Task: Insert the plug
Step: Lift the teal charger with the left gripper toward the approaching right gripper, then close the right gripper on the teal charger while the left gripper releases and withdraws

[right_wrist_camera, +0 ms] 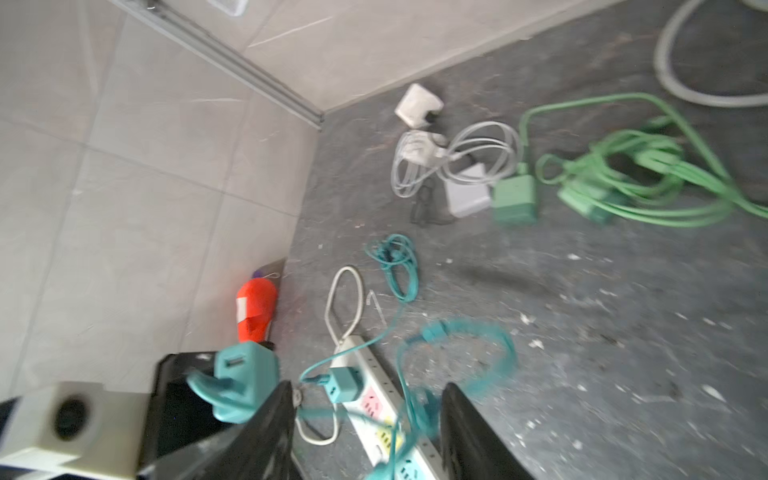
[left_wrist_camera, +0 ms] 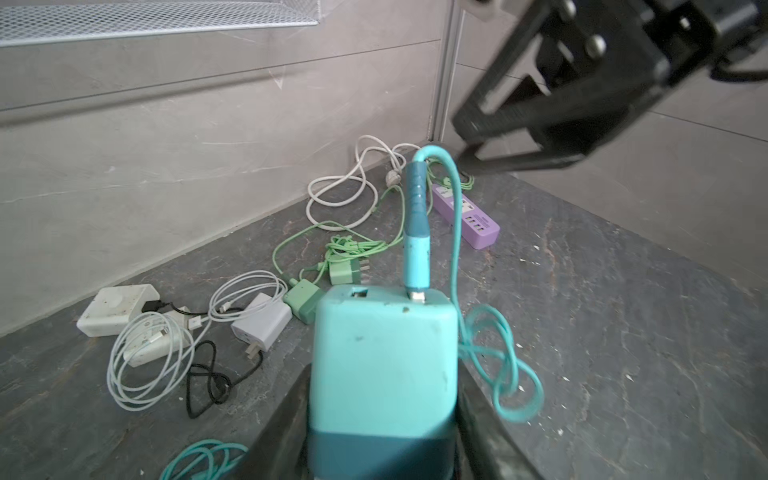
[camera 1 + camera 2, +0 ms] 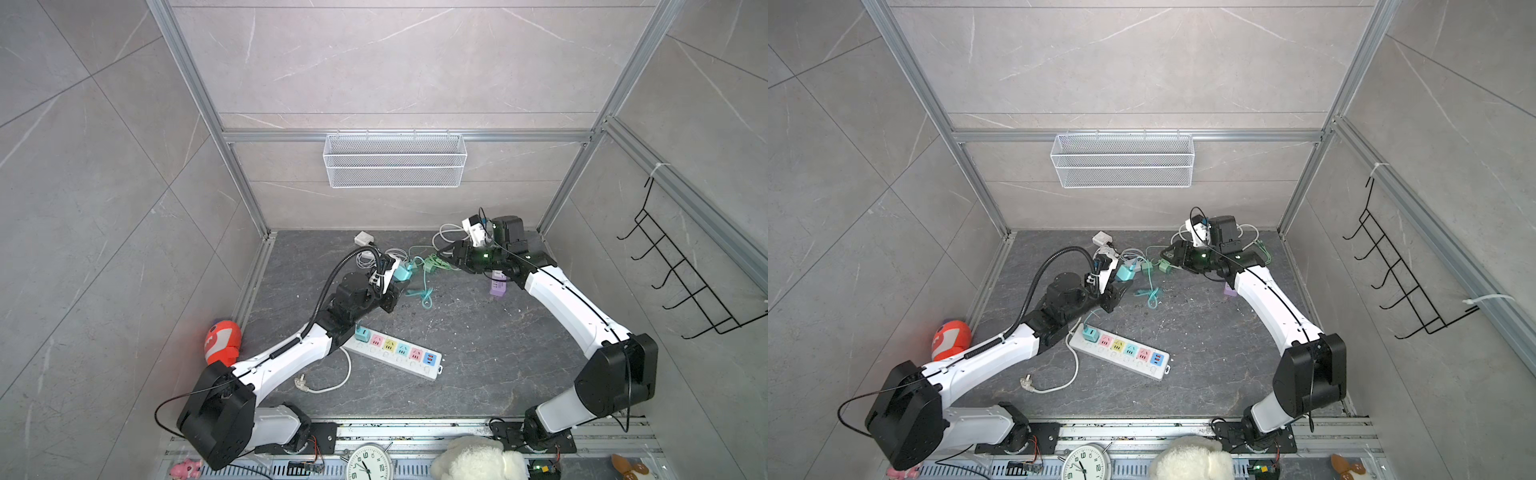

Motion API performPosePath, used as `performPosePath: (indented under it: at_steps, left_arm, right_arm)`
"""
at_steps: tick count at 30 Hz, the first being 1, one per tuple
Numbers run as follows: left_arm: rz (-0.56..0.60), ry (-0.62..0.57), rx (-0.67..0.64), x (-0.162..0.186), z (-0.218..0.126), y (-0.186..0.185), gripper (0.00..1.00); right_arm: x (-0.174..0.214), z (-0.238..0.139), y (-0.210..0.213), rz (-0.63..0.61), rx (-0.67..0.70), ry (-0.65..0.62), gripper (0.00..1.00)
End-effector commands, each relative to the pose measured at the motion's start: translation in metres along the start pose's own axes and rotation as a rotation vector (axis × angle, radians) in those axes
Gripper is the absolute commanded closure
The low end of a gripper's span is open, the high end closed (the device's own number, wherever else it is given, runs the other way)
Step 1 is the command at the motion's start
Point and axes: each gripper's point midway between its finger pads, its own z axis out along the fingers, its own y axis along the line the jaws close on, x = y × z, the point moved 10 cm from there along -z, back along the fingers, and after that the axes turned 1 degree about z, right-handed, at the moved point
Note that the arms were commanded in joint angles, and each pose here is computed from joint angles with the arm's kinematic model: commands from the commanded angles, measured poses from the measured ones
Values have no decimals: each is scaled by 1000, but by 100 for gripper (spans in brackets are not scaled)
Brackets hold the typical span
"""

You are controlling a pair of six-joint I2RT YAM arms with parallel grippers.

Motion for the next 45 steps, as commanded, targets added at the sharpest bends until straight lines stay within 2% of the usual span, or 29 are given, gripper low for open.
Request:
performPosePath:
  at_steps: [1,5,9,15,21,29,35,45]
  left_arm:
    - [42,-113,32,-13,-10,-16,79]
    - [54,-110,50,-2,-11,-32,80]
    - [54,-94,55,9,-12,-39,81]
    - [66,-127,62,14,-20,-47,81]
    - [88,-117,61,18,-19,-49,82]
    - [93,-115,65,19,-22,-52,82]
    - [108,-101,69,21,-18,-53,83]
    - [119,-72,68,25,-17,-53,83]
  right_arm:
    - [3,7,37,-61,-245,96,45]
    - [31,6,59,-120,-303,182,47]
    - [67,-19,75,-193,-316,178,47]
    - [107,-46,62,-182,-146,188,49]
    - [129,-44,37,-127,-23,261,52]
    - [139,-27,32,-138,41,287,53]
    - [130,-8,29,-120,86,291,54]
    - [113,11,37,-121,9,268,53]
